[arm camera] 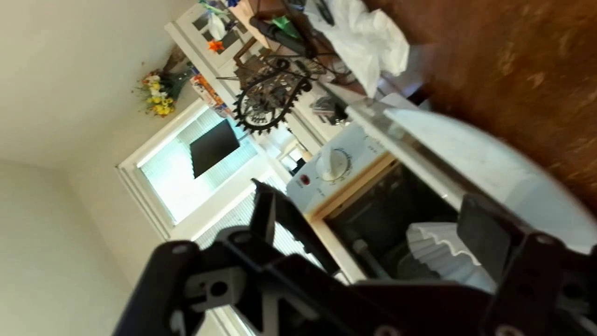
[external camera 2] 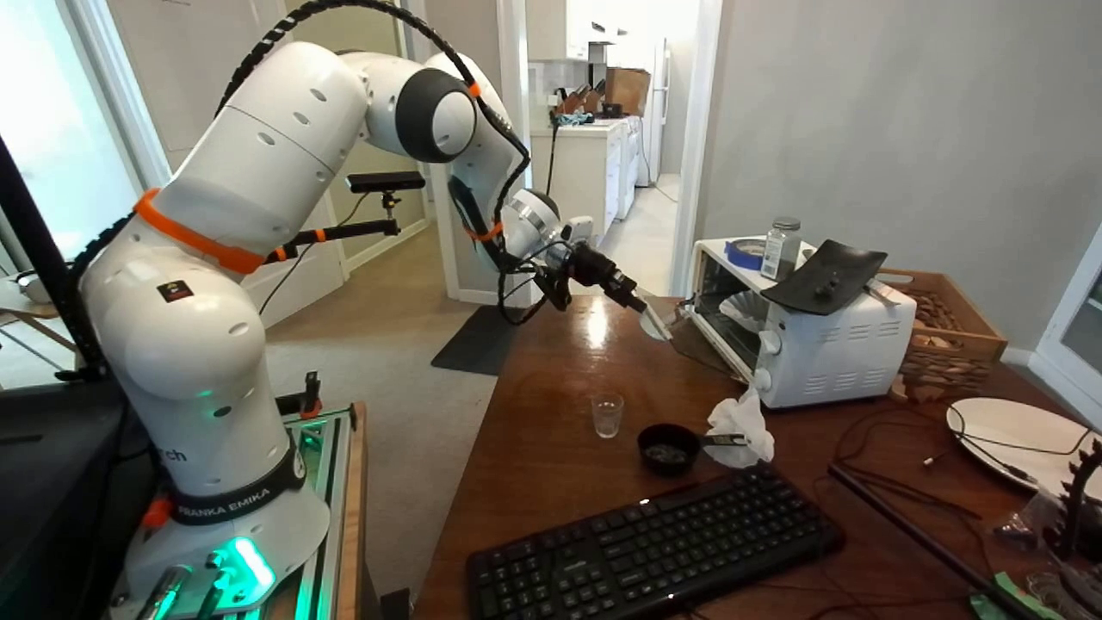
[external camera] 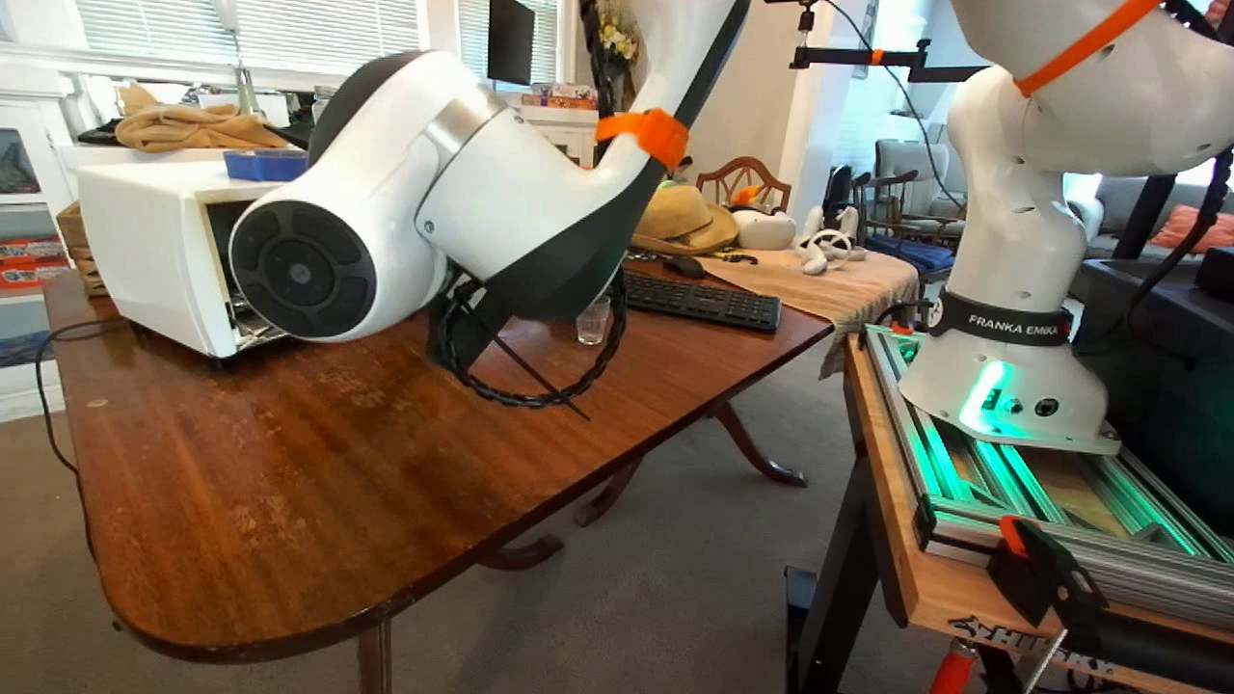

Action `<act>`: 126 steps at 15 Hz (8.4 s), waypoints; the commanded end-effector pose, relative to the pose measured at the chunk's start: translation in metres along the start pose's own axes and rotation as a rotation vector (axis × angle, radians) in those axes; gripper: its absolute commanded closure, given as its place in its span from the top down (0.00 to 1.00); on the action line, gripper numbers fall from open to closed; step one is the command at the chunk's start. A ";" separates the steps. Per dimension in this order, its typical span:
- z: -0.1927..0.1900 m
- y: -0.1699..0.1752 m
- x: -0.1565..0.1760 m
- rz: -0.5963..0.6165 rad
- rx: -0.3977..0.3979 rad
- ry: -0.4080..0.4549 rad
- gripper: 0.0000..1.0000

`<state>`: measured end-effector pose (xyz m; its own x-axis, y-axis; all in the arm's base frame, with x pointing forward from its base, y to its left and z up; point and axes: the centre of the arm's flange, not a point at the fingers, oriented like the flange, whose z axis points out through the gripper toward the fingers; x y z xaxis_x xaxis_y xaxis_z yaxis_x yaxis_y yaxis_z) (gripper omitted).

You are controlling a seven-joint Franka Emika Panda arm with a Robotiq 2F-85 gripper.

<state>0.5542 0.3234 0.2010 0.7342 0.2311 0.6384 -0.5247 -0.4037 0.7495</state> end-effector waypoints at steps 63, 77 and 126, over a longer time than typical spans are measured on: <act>-0.049 -0.072 -0.031 0.092 0.347 -0.069 1.00; -0.033 -0.079 -0.023 0.122 0.382 -0.126 1.00; -0.052 0.026 0.103 -0.059 0.165 0.240 1.00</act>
<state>0.6021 0.3573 0.2987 0.6569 0.3717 0.6560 -0.4418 -0.5153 0.7344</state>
